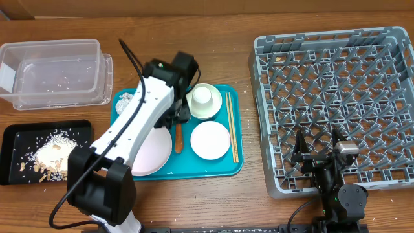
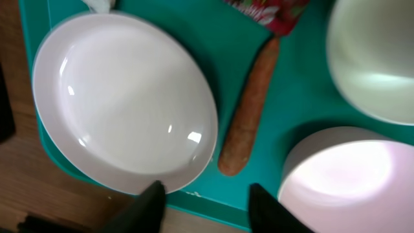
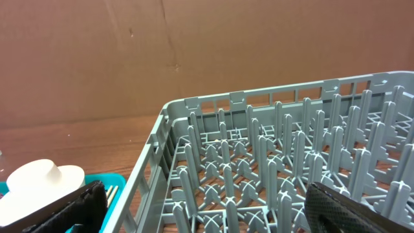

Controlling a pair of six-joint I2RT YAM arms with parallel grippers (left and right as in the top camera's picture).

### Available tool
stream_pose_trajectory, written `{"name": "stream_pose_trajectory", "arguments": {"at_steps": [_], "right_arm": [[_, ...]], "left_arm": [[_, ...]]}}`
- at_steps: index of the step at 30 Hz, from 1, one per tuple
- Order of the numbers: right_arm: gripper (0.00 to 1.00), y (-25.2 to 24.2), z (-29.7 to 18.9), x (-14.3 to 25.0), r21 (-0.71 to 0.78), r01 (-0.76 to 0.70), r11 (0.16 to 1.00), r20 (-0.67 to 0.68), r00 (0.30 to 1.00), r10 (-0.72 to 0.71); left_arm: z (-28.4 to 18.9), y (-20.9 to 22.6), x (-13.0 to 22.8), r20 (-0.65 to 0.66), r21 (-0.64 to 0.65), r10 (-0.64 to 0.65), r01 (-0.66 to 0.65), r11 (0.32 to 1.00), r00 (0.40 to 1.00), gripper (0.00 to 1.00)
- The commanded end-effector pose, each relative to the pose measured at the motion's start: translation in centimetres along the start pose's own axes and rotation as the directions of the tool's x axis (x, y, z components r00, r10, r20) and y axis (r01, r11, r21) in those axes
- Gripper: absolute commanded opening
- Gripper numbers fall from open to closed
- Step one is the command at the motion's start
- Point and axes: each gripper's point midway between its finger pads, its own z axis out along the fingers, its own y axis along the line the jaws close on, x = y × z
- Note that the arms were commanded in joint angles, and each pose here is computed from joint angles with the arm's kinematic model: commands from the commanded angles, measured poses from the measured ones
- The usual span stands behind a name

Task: Sort waste into correct bins and load items into the dishwasher
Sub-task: 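Reach the left gripper to the crumpled tissue and grasp it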

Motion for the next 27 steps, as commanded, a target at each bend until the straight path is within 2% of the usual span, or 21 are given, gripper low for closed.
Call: {"name": "stream_pose_trajectory", "arguments": {"at_steps": [1, 3, 9, 15, 21, 27], "right_arm": [[1.00, -0.2, 0.0, 0.2, 0.007, -0.003, 1.000, 0.003, 1.000, 0.003], [1.00, -0.2, 0.0, 0.2, 0.007, -0.003, 1.000, 0.003, 1.000, 0.003], [1.00, -0.2, 0.0, 0.2, 0.007, -0.003, 1.000, 0.003, 1.000, 0.003], [1.00, -0.2, 0.0, 0.2, 0.007, -0.003, 1.000, 0.002, 1.000, 0.003], [1.00, -0.2, 0.0, 0.2, 0.007, -0.003, 1.000, 0.003, 1.000, 0.003], [1.00, -0.2, 0.0, 0.2, 0.007, -0.003, 1.000, 0.002, 1.000, 0.003]], "left_arm": [[-2.6, 0.1, -2.4, 0.088, 0.011, 0.021, -0.022, 1.000, 0.996, 0.73], [-3.6, 0.2, -3.3, 0.115, 0.026, 0.002, -0.005, 1.000, 0.993, 1.00], [-4.0, 2.0, -4.9, 0.134, 0.028, -0.061, 0.058, 0.998, 0.989, 1.00], [-3.4, 3.9, -5.5, 0.075, 0.072, -0.118, 0.112, 0.991, 0.990, 1.00], [-2.7, 7.5, -8.0, 0.087, 0.090, -0.246, 0.238, 0.967, 0.965, 0.97], [-2.2, 9.3, -9.0, 0.126, 0.038, -0.274, 0.271, 0.962, 0.954, 0.97]]}}
